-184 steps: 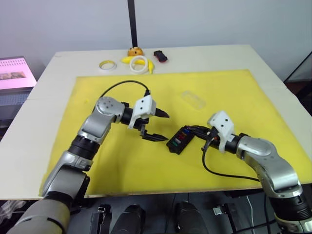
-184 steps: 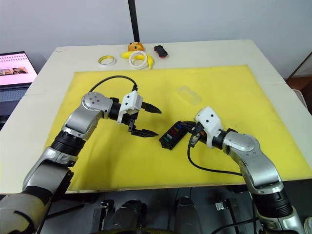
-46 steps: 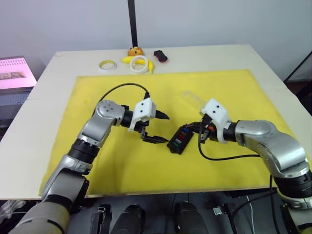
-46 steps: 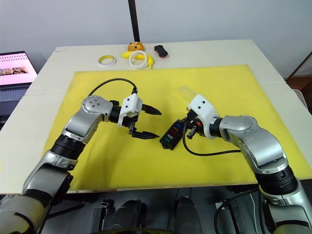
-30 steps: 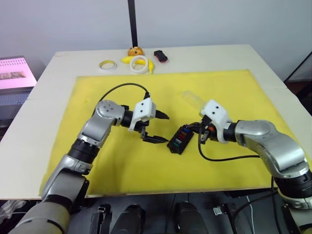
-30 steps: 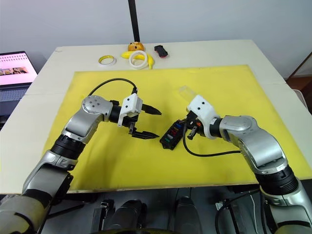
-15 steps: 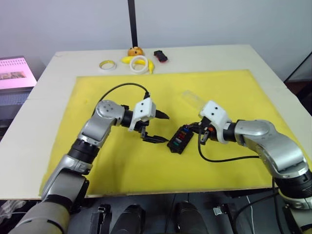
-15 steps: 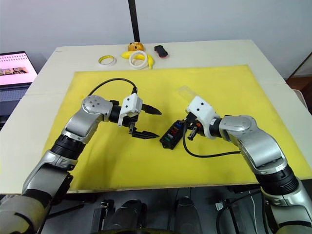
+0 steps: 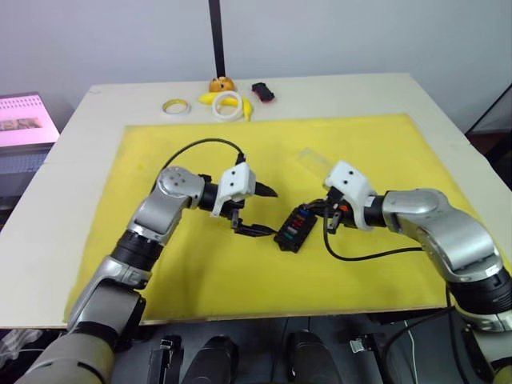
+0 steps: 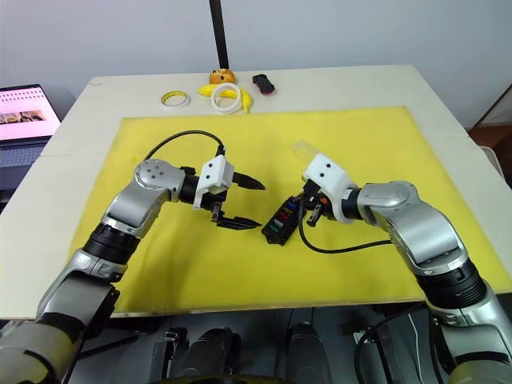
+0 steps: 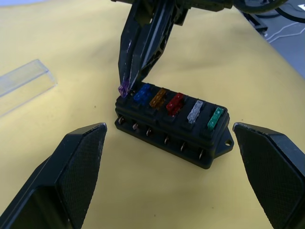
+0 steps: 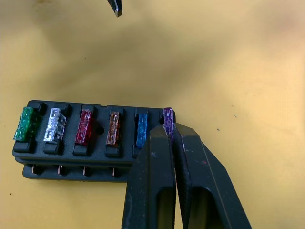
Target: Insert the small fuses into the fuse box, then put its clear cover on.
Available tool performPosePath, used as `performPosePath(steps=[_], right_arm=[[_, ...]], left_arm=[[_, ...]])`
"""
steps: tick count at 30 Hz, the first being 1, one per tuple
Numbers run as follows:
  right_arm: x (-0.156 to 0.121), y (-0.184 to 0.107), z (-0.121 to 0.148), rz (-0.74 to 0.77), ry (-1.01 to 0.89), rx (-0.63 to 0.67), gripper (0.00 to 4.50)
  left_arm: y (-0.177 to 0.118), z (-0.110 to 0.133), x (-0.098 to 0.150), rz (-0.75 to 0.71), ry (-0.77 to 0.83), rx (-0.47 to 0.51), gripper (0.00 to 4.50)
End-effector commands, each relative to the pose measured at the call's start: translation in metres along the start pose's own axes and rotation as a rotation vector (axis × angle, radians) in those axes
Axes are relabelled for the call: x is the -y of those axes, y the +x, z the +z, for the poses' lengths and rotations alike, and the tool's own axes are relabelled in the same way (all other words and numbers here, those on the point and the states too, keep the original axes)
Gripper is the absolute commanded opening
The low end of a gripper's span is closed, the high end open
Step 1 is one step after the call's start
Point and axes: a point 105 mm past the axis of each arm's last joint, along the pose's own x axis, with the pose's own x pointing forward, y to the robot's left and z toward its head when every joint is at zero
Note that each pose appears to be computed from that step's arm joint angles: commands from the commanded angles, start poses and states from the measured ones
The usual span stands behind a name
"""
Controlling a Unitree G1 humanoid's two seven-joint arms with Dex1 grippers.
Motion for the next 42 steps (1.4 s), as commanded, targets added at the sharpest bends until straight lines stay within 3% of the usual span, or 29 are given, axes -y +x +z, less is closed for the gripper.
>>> performPosePath(steps=[1, 42], right_arm=[[-0.001, -0.001, -0.001, 0.008, -0.026, -0.02, 0.02], [-0.003, -0.001, 0.005, 0.061, -0.069, -0.068, 0.02]], left_arm=[[-0.005, 0.011, -0.001, 0.015, 0.041, 0.022, 4.5], [-0.001, 0.012, -0.002, 0.022, 0.036, 0.034, 4.5]])
